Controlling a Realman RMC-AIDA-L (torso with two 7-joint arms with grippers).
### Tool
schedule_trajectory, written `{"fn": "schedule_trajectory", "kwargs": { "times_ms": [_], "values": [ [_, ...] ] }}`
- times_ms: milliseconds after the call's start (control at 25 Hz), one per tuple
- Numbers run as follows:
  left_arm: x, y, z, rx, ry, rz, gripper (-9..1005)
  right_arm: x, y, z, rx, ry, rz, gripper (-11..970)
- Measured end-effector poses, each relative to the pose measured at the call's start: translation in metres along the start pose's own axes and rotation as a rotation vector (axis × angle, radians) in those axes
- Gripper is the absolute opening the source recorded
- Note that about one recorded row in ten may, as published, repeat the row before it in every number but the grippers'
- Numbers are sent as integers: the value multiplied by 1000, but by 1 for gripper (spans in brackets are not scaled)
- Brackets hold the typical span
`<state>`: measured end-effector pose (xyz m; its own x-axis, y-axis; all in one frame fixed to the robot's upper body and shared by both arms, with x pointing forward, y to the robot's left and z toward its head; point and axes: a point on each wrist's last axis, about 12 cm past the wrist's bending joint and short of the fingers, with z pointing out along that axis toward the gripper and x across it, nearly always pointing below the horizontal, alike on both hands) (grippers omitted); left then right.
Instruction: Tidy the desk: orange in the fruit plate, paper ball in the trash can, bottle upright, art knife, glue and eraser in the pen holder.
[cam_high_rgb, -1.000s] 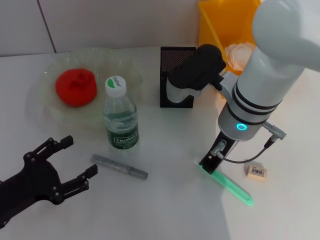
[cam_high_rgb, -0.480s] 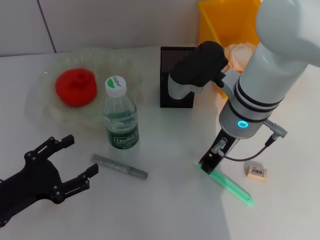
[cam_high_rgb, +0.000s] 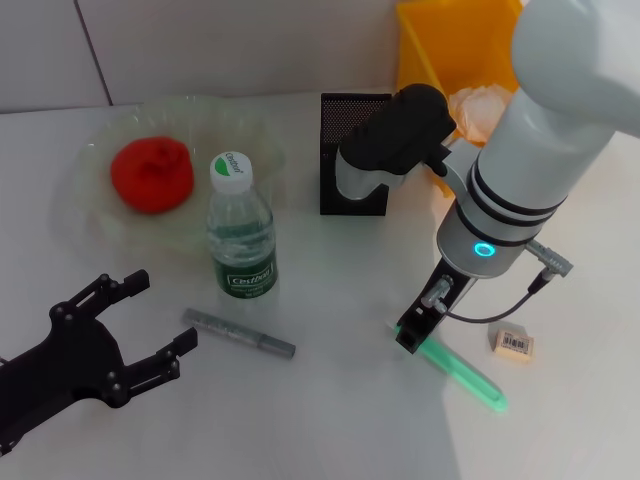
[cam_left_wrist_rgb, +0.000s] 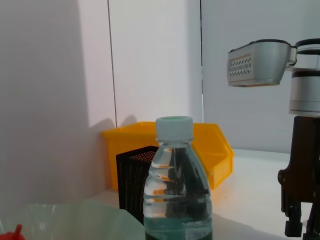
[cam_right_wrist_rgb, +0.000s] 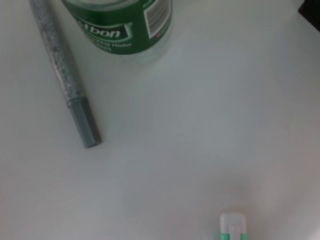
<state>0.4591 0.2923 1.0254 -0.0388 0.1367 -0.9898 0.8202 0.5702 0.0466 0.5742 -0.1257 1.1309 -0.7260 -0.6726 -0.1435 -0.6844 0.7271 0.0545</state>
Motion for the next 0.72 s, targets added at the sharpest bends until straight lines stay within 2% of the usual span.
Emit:
{"fn": "schedule_trajectory", "kwargs": {
  "times_ms": [720],
  "values": [
    [0,-1,0,5,-4,0,869,1,-1,4,2,5,4,384]
  ]
}}
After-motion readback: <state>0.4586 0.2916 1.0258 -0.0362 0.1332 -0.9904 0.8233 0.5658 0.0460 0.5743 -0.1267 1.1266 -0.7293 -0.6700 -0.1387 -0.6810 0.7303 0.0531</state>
